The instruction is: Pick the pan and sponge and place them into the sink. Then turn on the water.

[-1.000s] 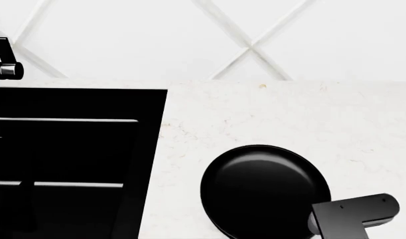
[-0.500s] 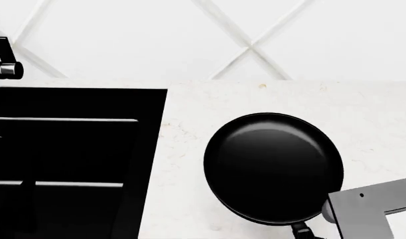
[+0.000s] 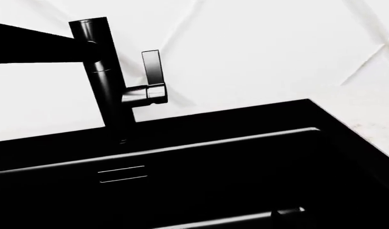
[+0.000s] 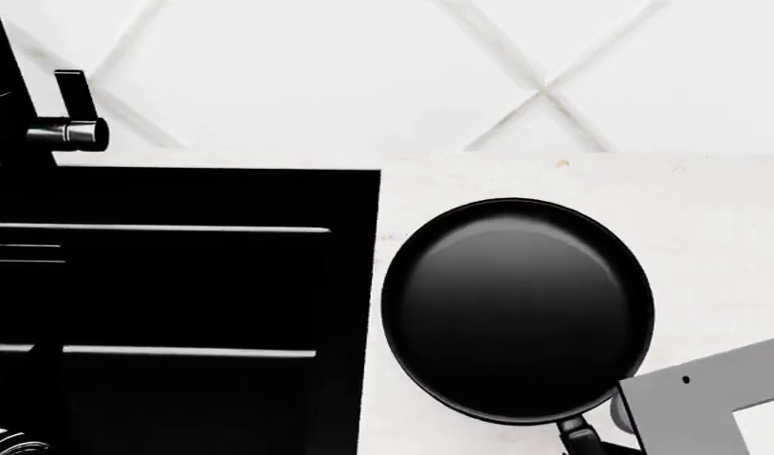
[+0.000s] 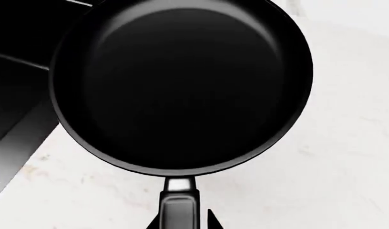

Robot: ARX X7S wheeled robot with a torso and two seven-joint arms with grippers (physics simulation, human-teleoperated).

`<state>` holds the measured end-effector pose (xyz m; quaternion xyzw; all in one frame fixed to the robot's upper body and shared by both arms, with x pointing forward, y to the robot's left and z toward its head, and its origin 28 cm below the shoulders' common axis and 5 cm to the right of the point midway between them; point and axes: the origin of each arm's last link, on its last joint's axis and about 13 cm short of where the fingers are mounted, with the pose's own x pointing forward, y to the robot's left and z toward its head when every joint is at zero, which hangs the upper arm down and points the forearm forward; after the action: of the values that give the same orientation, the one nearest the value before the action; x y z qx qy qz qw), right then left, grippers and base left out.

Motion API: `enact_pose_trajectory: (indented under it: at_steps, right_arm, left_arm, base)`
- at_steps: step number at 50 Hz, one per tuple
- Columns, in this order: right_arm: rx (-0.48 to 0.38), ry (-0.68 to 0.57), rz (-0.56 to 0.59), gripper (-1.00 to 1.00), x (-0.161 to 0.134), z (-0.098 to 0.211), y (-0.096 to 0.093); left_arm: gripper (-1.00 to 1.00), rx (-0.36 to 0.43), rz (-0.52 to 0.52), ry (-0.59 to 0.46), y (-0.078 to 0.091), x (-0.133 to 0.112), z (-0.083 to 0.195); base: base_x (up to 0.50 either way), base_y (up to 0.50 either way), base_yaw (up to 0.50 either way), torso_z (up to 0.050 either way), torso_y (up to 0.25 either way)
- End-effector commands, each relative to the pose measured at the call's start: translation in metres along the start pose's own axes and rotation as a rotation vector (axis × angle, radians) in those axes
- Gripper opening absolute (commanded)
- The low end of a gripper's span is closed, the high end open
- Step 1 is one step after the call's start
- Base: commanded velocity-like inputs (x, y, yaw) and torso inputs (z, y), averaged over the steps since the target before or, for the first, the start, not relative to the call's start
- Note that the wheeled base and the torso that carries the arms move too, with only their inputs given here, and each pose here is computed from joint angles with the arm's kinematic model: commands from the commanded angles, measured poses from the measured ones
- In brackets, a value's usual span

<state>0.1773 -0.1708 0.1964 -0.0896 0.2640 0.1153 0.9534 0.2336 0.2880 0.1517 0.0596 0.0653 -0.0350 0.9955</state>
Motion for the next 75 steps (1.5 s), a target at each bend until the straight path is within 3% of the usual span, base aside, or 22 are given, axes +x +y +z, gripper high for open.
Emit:
enact_pose_trajectory:
  at_steps: [1,57,75]
  right_arm:
    - [-0.014,-0.046,-0.013,-1.0,0.0014,0.003,-0.0018]
    - [-0.007,-0.04,-0.016,-1.0,0.0056,-0.0019,-0.0031]
    - [-0.003,-0.034,-0.023,-1.0,0.0047,-0.0026,-0.0041]
  left_arm:
    - [1.0,0.005,0.005,-0.001,0.0025,-0.0015,-0.0003]
    - [1.0,0.009,-0.001,-0.002,-0.0012,-0.0001,0.0004]
    - [1.0,0.007,-0.004,0.002,-0.0008,0.0001,-0.0023]
  base:
    - [0.0,0.45,0.0,0.0,0.0]
    - [0.0,0.37,0.0,0.0,0.001]
    - [0.0,0.08,0.0,0.001,0.002]
